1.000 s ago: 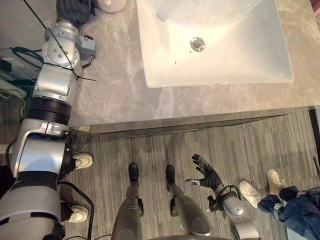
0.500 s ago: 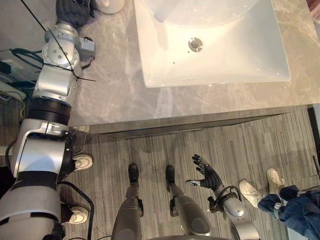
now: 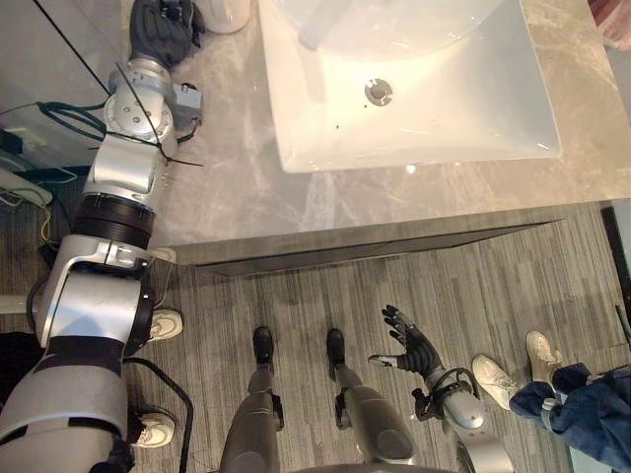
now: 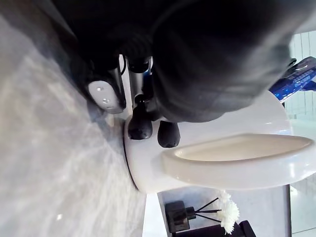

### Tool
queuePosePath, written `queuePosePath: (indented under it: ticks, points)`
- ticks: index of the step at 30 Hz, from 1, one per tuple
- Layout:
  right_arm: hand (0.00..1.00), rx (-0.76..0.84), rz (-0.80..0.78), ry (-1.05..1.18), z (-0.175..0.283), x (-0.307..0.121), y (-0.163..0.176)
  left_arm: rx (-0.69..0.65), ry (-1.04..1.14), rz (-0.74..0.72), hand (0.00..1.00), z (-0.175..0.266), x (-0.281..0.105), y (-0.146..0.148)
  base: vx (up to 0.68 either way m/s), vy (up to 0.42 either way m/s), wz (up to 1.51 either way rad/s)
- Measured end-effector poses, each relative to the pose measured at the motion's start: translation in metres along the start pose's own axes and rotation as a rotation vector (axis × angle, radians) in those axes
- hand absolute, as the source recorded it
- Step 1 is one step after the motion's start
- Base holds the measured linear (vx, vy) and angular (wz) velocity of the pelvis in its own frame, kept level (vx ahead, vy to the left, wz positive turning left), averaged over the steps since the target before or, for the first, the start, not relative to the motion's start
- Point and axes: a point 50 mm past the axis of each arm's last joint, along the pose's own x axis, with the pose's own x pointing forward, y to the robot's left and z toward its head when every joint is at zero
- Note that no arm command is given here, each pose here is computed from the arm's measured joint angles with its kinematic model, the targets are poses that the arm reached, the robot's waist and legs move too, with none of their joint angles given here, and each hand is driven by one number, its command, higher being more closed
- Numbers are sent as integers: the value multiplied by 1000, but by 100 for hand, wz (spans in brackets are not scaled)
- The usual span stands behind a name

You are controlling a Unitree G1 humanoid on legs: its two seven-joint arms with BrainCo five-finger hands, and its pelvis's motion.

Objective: Organize washtable

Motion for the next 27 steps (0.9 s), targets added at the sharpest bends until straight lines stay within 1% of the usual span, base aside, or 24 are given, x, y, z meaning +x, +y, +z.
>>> queuePosePath:
  ticks: [8,17,20,25,27]
  points:
    - [0,6,-2,-2,0,0,0,18,-32,-40,100,11,5,-9,12,9,-11]
    - [0,6,-23,0,0,0,-1,15,-38,-41,100,12,5,-9,8,0,-4]
    - [0,6,-25,0,0,0,-2,5,-22,-43,100,6,2,-11,8,0,1]
    - [0,10,-52,20,-5,-4,-8,-76,61,-39,100,-22,-11,-18,18,4,9]
    - [0,13,-55,34,-8,-7,-8,-84,93,-54,100,-33,-18,-21,-9,4,9]
